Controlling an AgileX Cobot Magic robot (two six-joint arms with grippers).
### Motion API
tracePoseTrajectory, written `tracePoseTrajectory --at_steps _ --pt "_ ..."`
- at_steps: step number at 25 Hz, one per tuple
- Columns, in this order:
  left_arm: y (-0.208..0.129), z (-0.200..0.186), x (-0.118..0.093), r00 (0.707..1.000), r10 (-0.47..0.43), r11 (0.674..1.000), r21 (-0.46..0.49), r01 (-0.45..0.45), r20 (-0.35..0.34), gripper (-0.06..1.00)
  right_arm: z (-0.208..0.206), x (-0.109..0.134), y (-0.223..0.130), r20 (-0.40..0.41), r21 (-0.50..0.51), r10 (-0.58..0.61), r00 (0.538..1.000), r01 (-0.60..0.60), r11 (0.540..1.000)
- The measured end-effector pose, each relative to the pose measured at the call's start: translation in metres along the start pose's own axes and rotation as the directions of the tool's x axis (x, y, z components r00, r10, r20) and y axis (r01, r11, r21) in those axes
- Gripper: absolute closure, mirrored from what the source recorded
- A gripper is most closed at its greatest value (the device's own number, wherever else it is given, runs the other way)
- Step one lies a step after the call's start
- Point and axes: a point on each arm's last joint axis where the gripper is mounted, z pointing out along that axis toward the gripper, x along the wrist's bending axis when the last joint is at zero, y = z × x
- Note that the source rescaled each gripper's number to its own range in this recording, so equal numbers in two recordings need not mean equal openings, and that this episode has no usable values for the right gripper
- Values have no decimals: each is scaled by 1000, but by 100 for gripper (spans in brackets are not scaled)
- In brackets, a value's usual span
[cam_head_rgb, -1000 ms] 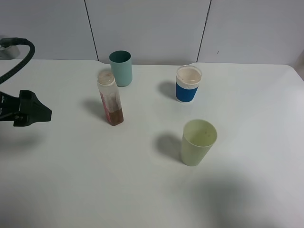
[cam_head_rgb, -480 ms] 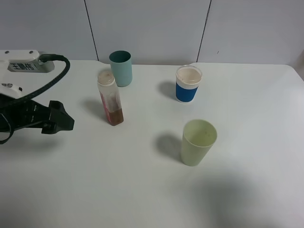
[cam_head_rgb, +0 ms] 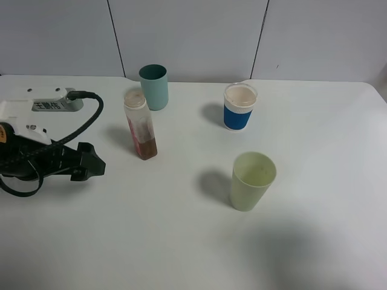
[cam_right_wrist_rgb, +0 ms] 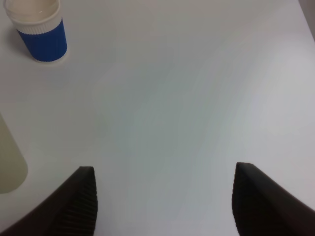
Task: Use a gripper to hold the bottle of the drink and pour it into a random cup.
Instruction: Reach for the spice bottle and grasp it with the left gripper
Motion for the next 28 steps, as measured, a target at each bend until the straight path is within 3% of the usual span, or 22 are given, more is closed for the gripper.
tracePoseTrajectory --at_steps 23,28 --pt "-11 33 7 998 -46 980 -191 53 40 -6 0 0 0 0 0 0 1000 0 1000" --pt "-10 42 -6 996 -28 970 -238 47 86 -6 0 0 0 0 0 0 1000 0 1000"
